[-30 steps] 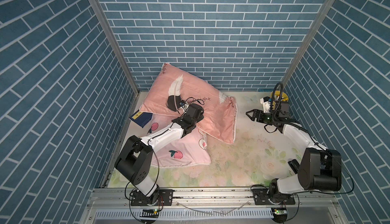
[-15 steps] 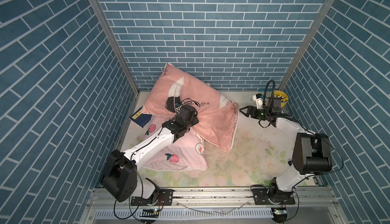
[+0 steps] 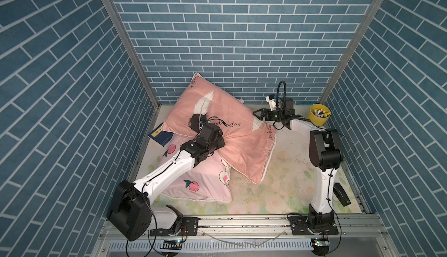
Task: Zip up pillowcases
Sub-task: Pick up the pillowcase from the pillowcase, then place the pillowcase at the center of the board, then pick up the pillowcase from the center of the board.
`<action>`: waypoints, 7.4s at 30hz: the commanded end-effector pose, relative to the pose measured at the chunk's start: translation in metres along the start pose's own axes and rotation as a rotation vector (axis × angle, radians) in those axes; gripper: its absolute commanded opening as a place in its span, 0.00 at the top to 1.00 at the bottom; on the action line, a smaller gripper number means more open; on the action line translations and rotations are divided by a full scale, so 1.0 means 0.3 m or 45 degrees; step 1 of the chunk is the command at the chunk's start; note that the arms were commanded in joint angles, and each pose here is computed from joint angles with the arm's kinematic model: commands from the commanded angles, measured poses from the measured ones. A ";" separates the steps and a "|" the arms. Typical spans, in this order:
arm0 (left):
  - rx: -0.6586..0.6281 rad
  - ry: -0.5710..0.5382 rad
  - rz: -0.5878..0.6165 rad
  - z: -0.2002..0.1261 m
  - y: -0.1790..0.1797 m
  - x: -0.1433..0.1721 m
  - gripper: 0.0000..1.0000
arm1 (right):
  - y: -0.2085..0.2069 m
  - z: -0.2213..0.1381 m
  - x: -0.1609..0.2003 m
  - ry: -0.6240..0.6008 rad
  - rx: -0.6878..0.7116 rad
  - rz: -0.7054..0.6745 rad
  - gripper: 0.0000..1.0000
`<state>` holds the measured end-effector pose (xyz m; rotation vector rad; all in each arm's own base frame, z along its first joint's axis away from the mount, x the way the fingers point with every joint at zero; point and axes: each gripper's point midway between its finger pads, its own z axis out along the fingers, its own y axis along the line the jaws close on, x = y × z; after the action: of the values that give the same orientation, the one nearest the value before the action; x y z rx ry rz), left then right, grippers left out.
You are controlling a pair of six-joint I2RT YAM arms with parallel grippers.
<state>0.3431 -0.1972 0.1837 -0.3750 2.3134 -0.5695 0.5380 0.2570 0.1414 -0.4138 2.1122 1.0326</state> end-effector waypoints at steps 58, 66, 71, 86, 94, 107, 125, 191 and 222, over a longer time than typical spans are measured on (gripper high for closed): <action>0.179 0.191 0.594 0.545 -0.539 0.140 1.00 | 0.062 -0.657 0.506 0.097 0.619 0.236 1.00; -0.005 0.096 0.445 0.601 -0.327 0.047 1.00 | 0.007 -0.537 0.434 0.123 0.478 0.283 1.00; -0.008 0.052 0.404 0.639 -0.279 -0.052 1.00 | 0.017 -0.479 0.371 0.129 0.386 0.298 1.00; 0.262 0.029 0.602 0.291 -0.576 -0.059 0.29 | 0.058 -0.745 0.477 0.310 0.591 0.325 0.21; 0.407 0.303 0.640 0.412 -0.677 0.276 0.34 | 0.029 -0.905 0.531 0.292 0.735 0.426 0.15; 0.206 0.401 0.539 0.767 -0.501 0.278 0.39 | -0.042 -0.787 0.614 0.303 0.510 0.451 0.15; 0.114 0.385 0.481 0.877 -0.403 0.187 0.41 | 0.091 -0.755 0.674 0.349 0.300 0.822 0.15; 0.674 0.575 0.124 0.133 -0.609 0.369 0.40 | 0.374 -0.856 0.572 0.309 0.277 0.751 1.00; 0.746 0.708 0.250 0.194 -0.749 0.576 1.00 | 0.364 -0.855 0.581 0.340 0.282 0.708 0.85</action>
<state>0.2761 -0.4837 0.1527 0.3204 2.5146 -1.3393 0.2340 0.1306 0.1635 0.2486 2.6436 1.0817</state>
